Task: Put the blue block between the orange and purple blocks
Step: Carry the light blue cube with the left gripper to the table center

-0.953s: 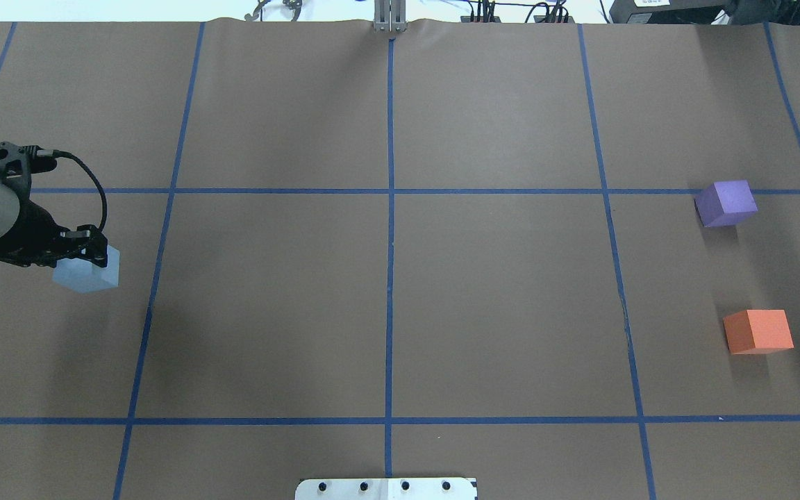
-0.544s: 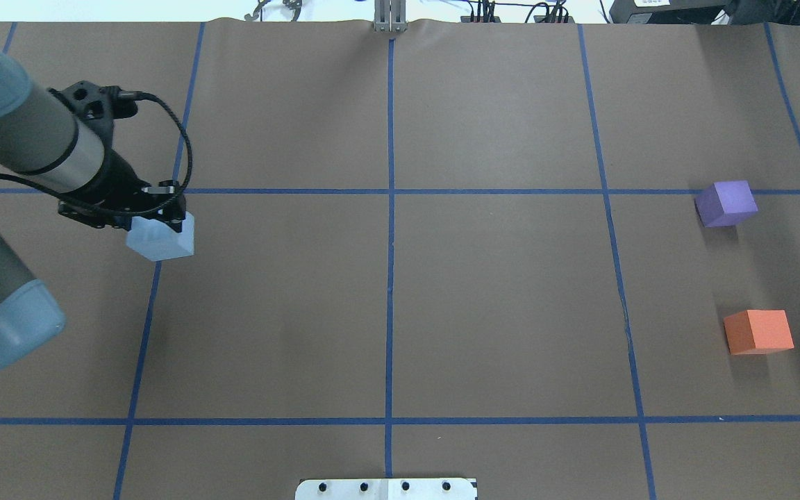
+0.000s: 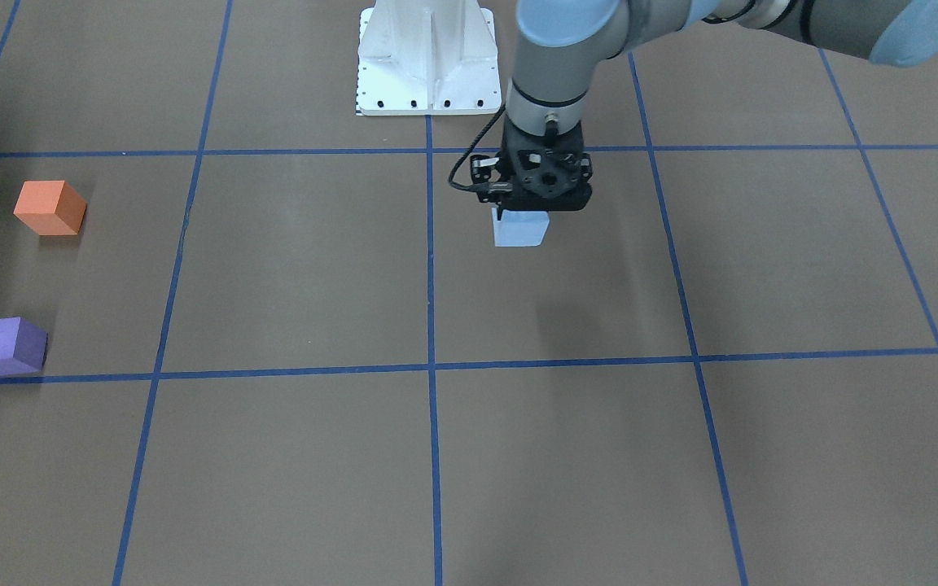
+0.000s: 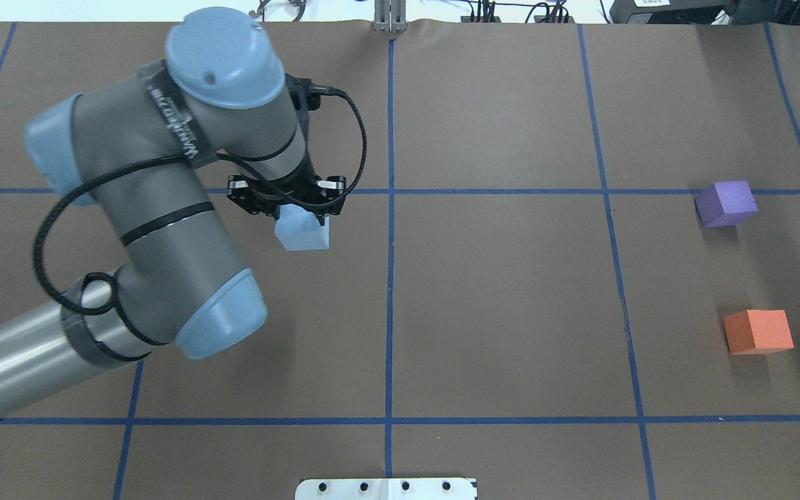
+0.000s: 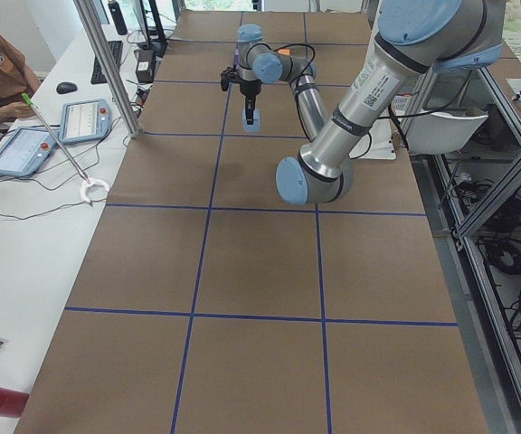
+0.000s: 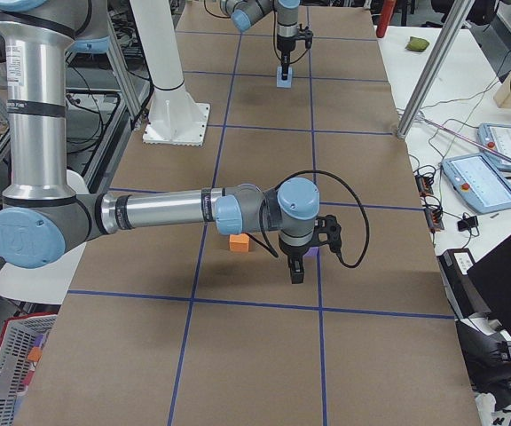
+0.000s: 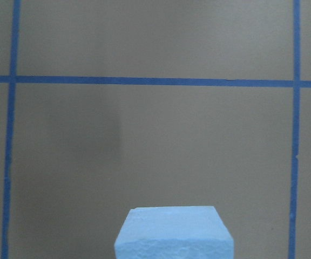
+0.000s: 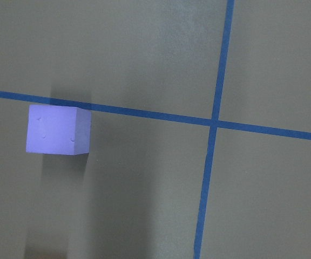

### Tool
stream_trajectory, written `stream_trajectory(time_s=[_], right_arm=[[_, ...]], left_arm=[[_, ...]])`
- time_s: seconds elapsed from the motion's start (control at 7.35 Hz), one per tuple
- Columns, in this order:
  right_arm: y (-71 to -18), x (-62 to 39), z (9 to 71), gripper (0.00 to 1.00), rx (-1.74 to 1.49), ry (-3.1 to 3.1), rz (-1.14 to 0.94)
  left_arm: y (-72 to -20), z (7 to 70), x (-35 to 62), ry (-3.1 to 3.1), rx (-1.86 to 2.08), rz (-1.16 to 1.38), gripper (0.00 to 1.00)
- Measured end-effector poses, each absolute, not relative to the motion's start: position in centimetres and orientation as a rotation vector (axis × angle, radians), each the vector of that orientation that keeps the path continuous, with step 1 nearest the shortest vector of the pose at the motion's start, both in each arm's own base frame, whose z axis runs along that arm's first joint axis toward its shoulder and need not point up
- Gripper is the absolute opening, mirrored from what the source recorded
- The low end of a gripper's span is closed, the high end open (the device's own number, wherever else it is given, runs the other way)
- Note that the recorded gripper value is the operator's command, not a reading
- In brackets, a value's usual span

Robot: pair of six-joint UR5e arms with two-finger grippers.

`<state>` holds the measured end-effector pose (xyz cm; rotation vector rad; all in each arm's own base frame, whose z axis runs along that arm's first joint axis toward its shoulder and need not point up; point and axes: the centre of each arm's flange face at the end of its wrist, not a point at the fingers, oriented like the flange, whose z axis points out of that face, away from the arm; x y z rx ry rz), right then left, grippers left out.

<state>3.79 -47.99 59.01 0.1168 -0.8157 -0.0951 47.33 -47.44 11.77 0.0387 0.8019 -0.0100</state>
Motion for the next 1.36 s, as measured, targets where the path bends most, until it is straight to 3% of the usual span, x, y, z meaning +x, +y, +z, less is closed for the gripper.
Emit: stream_trajectory(time_s=[0.68, 0.82, 0.95, 1.09, 1.36], right_arm=[[-48.1, 3.5, 58.5, 1.0, 0.117, -0.857, -0.099], [-48.1, 3.4, 58.4, 1.0, 0.117, -0.871, -0.1], [-48.3, 3.3, 58.1, 1.0, 0.119, -0.877, -0.097], [-48.9, 3.3, 57.2, 1.0, 0.123, -0.881, -0.08], [-51.4, 3.1, 52.2, 1.0, 0.142, -0.891, -0.032]], left_arm=[[-49.0, 13.3, 60.7, 0.797, 0.044, -0.006, 0.0], [-48.5, 14.0, 62.1, 0.796, 0.042, 0.006, 0.16], [-48.2, 14.8, 63.1, 0.794, 0.041, 0.014, 0.72], [-48.0, 15.3, 63.9, 0.794, 0.041, 0.021, 1.0], [-47.8, 15.6, 64.4, 0.796, 0.041, 0.027, 1.0]])
